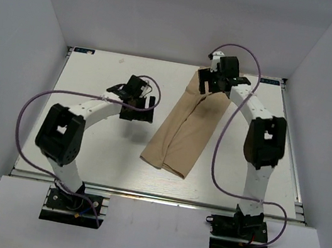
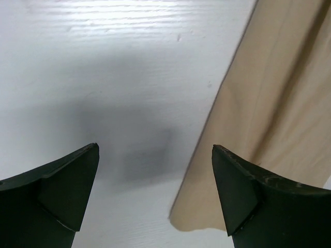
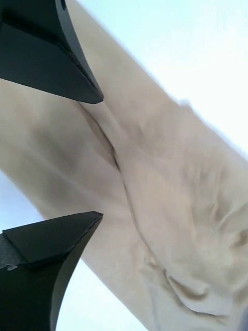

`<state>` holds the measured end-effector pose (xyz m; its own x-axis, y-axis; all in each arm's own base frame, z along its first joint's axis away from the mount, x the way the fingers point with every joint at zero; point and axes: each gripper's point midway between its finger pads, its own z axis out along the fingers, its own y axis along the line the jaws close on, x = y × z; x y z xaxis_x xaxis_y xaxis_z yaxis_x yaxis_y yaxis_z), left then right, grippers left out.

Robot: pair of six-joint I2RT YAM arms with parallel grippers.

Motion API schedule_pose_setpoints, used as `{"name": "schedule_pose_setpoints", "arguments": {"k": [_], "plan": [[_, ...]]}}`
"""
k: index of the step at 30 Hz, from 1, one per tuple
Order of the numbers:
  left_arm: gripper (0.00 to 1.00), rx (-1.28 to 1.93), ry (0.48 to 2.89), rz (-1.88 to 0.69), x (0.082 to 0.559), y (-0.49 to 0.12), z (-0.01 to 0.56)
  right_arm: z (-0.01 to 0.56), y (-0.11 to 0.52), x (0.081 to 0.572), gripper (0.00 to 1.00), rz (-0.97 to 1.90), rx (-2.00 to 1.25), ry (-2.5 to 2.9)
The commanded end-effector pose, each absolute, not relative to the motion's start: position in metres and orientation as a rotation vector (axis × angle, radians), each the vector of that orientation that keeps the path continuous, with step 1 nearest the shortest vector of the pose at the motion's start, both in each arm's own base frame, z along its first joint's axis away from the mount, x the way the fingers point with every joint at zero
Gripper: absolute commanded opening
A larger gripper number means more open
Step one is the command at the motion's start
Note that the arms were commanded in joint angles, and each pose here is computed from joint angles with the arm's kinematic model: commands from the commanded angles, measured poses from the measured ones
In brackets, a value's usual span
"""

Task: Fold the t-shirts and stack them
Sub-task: Rotate the tshirt 90 degrees, then grab the bottom of the folded rectangular tshirt with both arms

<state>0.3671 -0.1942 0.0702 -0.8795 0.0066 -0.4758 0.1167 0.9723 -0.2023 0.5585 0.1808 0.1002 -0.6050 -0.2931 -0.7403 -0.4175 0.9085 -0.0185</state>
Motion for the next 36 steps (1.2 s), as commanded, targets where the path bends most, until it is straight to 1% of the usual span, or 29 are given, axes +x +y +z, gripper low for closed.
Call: {"name": "schedule_pose_setpoints", "arguments": {"k": [1, 2, 3, 4, 5, 6, 7, 8, 9, 10, 11, 12, 13, 15, 18, 22, 25, 26, 27, 28, 29, 31, 32, 33, 34, 36], "plan": [[1.00, 0.009, 2.578, -0.367, 0.345, -0.179, 0.089, 0.194, 0.195, 0.515, 0.90, 0.217, -0.622, 2.074], [1.00, 0.028, 2.572, -0.430, 0.338, -0.185, 0.090, 0.191, 0.201, 0.498, 0.90, 0.285, -0.569, 2.120], [1.00, 0.050, 2.567, -0.458, 0.333, -0.186, 0.089, 0.165, 0.201, 0.475, 0.90, 0.325, -0.558, 2.200], [1.00, 0.097, 2.555, -0.476, 0.324, -0.190, 0.087, 0.198, 0.206, 0.454, 0.90, 0.391, -0.525, 2.149], [1.00, 0.137, 2.556, -0.506, 0.317, -0.195, 0.088, 0.154, 0.206, 0.419, 0.90, 0.463, -0.556, 2.259], [1.00, 0.159, 2.551, -0.518, 0.314, -0.195, 0.089, 0.150, 0.212, 0.401, 0.90, 0.550, -0.525, 2.293], [1.00, 0.208, 2.552, -0.545, 0.305, -0.200, 0.085, 0.171, 0.219, 0.379, 0.90, 0.599, -0.549, 2.248], [1.00, 0.235, 2.534, -0.621, 0.297, -0.207, 0.092, 0.139, 0.216, 0.345, 0.90, 0.645, -0.570, 2.354], [1.00, 0.253, 2.523, -0.634, 0.294, -0.207, 0.091, 0.153, 0.214, 0.331, 0.90, 0.671, -0.548, 2.337], [1.00, 0.298, 2.523, -0.677, 0.283, -0.212, 0.086, 0.144, 0.217, 0.311, 0.90, 0.689, -0.573, 2.390], [1.00, 0.306, 2.538, -0.694, 0.278, -0.212, 0.082, 0.120, 0.214, 0.285, 0.90, 0.731, -0.578, 2.468], [1.00, 0.325, 2.548, -0.715, 0.269, -0.215, 0.079, 0.127, 0.218, 0.271, 0.90, 0.779, -0.564, 2.468], [1.00, 0.377, 2.533, -0.757, 0.264, -0.222, 0.080, 0.105, 0.216, 0.247, 0.90, 0.811, -0.569, 2.537], [1.00, 0.401, 2.546, -0.784, 0.255, -0.226, 0.074, 0.107, 0.225, 0.217, 0.90, 0.945, -0.564, 2.561], [1.00, 0.416, 2.572, -0.754, 0.252, -0.228, 0.065, 0.091, 0.228, 0.187, 0.90, 1.026, -0.567, 2.640], [1.00, 0.424, 2.604, -0.705, 0.249, -0.226, 0.052, 0.074, 0.235, 0.171, 0.90, 1.077, -0.555, 2.694], [0.92, 0.417, 2.629, -0.687, 0.246, -0.227, 0.045, 0.067, 0.242, 0.161, 0.90, 1.085, -0.576, 2.728], [0.91, 0.401, 2.631, -0.675, 0.248, -0.226, 0.044, 0.059, 0.240, 0.161, 0.90, 1.035, -0.560, 2.756], [0.85, 0.408, 2.649, -0.659, 0.244, -0.225, 0.038, 0.055, 0.239, 0.160, 0.88, 1.009, -0.548, 2.774], [0.83, 0.408, 2.659, -0.656, 0.241, -0.223, 0.035, 0.049, 0.235, 0.161, 0.85, 0.957, -0.496, 2.809], [0.82, 0.408, 2.659, -0.656, 0.241, -0.223, 0.035, 0.044, 0.232, 0.164, 0.85, 0.905, -0.462, 2.826], [0.81, 0.408, 2.682, -0.653, 0.235, -0.223, 0.029, 0.036, 0.230, 0.164, 0.82, 0.858, -0.434, 2.844], [0.79, 0.424, 2.682, -0.657, 0.232, -0.226, 0.029, 0.033, 0.229, 0.163, 0.82, 0.841, -0.394, 2.869], [0.75, 0.429, 2.683, -0.672, 0.230, -0.227, 0.028, 0.030, 0.229, 0.162, 0.77, 0.835, -0.387, 2.880], [0.73, 0.451, 2.684, -0.693, 0.225, -0.231, 0.028, 0.027, 0.227, 0.160, 0.75, 0.811, -0.365, 2.896], [0.62, 0.456, 2.696, -0.709, 0.221, -0.234, 0.024, 0.023, 0.228, 0.160, 0.69, 0.804, -0.348, 2.906]]}}
